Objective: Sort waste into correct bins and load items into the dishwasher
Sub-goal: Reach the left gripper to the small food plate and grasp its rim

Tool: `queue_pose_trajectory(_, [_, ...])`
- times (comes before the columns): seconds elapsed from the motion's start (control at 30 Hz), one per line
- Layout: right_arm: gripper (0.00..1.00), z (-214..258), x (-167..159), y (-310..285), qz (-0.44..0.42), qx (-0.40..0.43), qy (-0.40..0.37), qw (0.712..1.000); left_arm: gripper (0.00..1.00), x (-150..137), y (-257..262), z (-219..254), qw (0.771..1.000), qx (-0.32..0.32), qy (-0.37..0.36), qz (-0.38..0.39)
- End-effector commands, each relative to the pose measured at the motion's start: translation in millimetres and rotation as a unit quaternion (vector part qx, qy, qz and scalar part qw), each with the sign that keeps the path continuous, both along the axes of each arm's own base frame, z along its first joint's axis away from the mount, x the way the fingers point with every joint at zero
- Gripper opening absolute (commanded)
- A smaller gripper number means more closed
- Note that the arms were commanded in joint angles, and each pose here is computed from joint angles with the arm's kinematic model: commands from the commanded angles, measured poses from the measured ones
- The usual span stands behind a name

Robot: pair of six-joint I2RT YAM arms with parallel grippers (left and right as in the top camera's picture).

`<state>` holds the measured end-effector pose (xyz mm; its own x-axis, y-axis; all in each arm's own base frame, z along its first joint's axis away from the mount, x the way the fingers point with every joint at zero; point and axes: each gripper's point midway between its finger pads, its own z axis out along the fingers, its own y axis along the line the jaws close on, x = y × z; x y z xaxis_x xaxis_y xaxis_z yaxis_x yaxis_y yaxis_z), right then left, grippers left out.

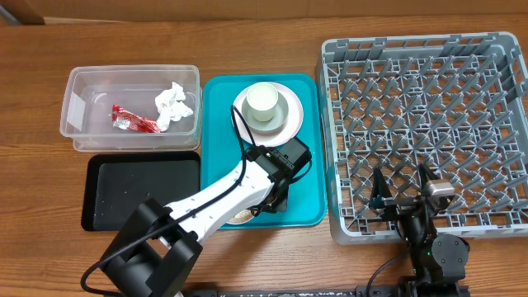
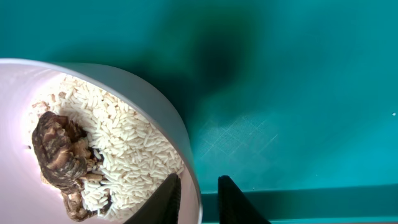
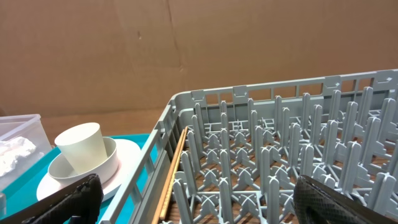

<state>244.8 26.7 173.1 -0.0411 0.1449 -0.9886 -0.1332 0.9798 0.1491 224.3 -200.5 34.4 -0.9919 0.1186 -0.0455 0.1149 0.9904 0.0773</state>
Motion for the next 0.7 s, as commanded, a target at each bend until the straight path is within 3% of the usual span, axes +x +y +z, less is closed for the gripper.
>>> queue_pose_trajectory(0.0, [1.00,-1.9,0.1,-0.3,0.000,-0.001,-0.002,1.000,0.22,0.0,2.6,-3.8,1.000,0.011,-0.004,0.008])
queue_pose_trajectory(0.5, [1.00,-1.8,0.1,-0.3,0.000,-0.001,-0.002,1.000,0.18,4.0,1.6,-3.6,1.000,0.010,-0.014,0.007])
queue_pose_trajectory(0.67, [1.00,-1.8,0.1,-0.3,0.000,-0.001,-0.002,1.000,0.12,4.1,1.6,-3.7,1.000,0.010,-0.014,0.007])
